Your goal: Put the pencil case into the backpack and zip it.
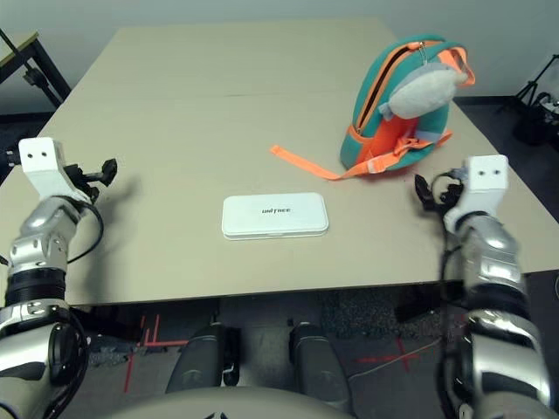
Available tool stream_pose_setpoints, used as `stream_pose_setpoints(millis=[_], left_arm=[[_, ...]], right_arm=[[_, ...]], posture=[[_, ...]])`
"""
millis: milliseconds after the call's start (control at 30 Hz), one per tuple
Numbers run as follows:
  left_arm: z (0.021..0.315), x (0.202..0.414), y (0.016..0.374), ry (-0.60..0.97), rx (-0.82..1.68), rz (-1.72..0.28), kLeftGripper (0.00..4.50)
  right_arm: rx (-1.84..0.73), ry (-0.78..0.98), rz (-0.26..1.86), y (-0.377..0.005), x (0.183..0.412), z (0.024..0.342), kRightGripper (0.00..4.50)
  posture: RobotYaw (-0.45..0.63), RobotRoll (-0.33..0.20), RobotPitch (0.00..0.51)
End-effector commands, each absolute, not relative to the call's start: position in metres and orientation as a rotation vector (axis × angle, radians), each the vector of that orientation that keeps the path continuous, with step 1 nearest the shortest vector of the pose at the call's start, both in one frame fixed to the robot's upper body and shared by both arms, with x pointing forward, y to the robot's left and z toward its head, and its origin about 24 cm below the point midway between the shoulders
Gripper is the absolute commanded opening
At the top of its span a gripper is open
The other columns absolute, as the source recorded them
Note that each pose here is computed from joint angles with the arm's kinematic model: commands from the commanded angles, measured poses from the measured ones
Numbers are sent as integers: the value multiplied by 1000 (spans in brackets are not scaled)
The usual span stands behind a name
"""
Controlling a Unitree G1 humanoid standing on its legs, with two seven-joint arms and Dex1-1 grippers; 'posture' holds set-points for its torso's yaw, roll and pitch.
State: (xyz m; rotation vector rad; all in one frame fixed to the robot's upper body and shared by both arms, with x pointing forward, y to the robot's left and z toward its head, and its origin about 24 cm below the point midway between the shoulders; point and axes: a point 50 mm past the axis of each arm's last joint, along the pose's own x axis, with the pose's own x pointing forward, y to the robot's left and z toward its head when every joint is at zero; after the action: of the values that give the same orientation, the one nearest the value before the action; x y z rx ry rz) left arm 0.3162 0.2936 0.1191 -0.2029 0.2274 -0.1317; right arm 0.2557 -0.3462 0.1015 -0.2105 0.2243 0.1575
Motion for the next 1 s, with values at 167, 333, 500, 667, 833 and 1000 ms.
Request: stream_pose_setpoints(millis=[167, 333, 500, 667, 833, 1000], left_arm=[[137, 318, 258, 377, -433, -467, 4500], [141, 312, 236, 473, -545, -668, 4500], [149, 306, 225, 530, -751, -855, 4500], [139, 312, 228, 634, -863, -797, 4500], [133, 308, 218, 765, -996, -885, 4500], [124, 308, 212, 845, -1007, -896, 4500]], right_arm=[[-246, 283, 530, -290, 247, 129, 4460], [-296, 305, 661, -259, 255, 124, 3545], [-362, 291, 701, -245, 270, 122, 1603], [-444, 290, 743, -235, 285, 117, 29], [-530, 298, 767, -228, 298, 114, 29], [-595, 313, 795, -223, 304, 108, 29]], posture=[[-146, 0, 90], [-134, 0, 92], [-124, 0, 89], [-119, 0, 84], [-120, 0, 83], [-120, 0, 82]])
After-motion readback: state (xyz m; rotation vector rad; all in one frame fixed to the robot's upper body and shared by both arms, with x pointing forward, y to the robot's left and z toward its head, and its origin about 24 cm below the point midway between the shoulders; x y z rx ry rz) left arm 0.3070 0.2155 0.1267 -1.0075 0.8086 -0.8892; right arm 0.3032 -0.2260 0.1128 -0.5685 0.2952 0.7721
